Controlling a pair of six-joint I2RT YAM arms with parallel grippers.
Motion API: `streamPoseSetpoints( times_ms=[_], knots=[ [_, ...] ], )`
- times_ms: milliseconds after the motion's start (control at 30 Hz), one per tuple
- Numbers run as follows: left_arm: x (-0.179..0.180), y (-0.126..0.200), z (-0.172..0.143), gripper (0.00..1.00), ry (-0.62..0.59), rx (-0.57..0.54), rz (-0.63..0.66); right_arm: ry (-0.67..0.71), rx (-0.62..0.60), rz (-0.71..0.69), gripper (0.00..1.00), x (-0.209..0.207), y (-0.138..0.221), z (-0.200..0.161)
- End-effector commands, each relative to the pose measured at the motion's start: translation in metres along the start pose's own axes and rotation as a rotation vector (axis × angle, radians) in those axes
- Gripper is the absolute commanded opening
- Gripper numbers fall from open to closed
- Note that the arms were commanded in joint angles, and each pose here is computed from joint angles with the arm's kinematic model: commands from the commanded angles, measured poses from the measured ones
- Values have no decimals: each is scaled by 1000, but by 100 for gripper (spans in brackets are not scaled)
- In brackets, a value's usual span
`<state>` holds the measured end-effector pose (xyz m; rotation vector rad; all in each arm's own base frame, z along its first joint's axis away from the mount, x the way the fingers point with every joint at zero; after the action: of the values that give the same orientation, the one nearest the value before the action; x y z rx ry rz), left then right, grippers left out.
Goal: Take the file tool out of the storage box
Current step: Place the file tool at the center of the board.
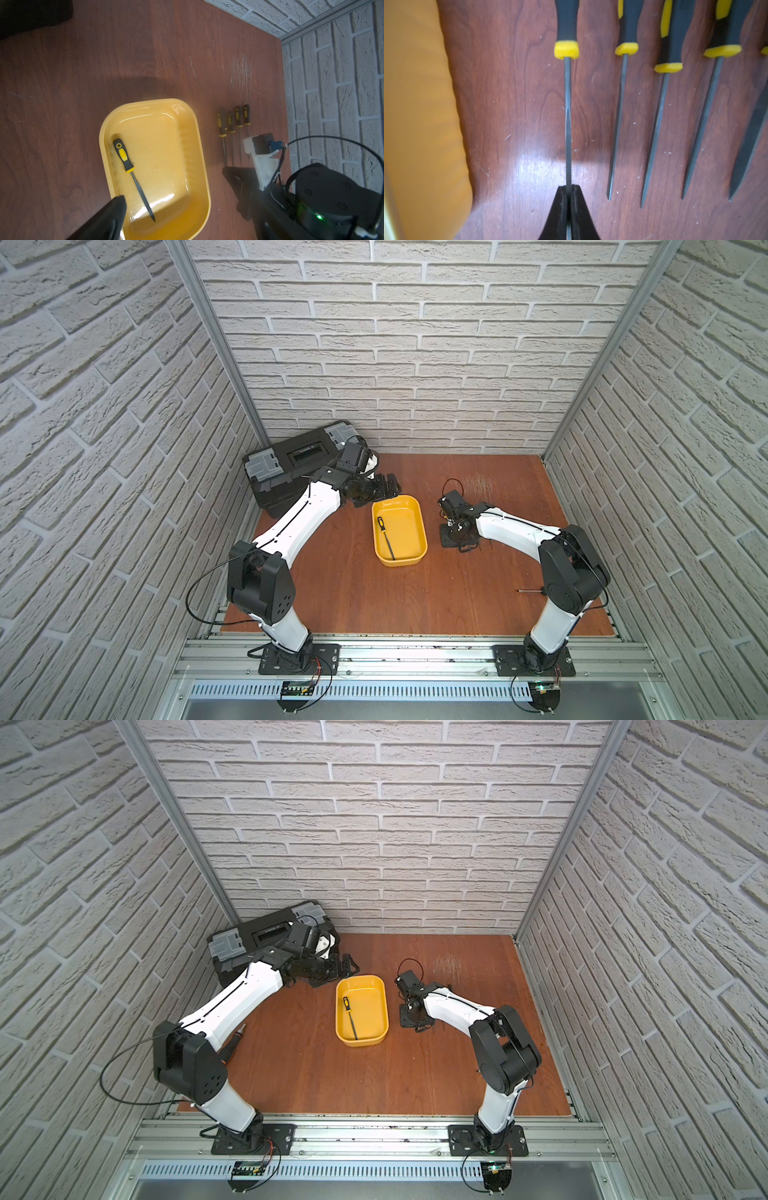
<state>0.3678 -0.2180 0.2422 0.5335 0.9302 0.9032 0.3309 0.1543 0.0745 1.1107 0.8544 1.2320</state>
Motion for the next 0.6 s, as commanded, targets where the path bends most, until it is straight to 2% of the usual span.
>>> streamPoseSetpoints(
  times_ms=[0,567],
  knots=[
    [-2,-1,-2,99,-17,0,1,-1,7,-2,3,-2,-8,-2],
    [-2,-5,-5,98,-18,12,0,-17,37,-9,3,-6,-24,-4]
  ],
)
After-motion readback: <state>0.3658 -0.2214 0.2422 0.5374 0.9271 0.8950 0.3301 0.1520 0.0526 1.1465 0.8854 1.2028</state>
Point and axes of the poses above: each gripper's point midway between its finger pads, its own y axis back along the fingers, its own x axis along the line the jaws close on, z = x × y, the point moved 3 cm from there along y, back along the fingers, and after that the axes turned 9 degrees about -y, right-handed, at the moved point
